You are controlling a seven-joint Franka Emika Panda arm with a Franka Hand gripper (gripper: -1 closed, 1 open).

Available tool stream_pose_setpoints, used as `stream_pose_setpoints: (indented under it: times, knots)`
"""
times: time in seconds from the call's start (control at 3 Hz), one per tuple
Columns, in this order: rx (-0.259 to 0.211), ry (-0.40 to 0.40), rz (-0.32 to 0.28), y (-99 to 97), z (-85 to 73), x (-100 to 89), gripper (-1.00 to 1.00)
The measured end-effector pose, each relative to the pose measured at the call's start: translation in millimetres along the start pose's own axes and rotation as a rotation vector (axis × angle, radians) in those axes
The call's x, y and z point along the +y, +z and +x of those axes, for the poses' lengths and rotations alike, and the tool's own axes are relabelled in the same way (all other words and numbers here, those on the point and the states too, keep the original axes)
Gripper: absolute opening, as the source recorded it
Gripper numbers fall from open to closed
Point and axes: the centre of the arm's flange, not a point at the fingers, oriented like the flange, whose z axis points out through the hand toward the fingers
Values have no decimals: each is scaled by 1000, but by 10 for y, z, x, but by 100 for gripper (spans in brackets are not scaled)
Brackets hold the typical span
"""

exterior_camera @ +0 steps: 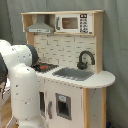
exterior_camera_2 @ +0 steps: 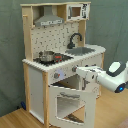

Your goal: Play with the kitchen

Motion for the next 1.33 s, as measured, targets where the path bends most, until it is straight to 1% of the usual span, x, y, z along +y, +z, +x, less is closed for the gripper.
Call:
stream_pose_setpoints:
  times: [0.33, 0.67, 1.33]
  knots:
    - [41, 87, -60, -259, 41, 513, 100]
    - [68, 118, -123, -459, 243, 726, 100]
    - [116, 251, -165, -600, 617, 827, 100]
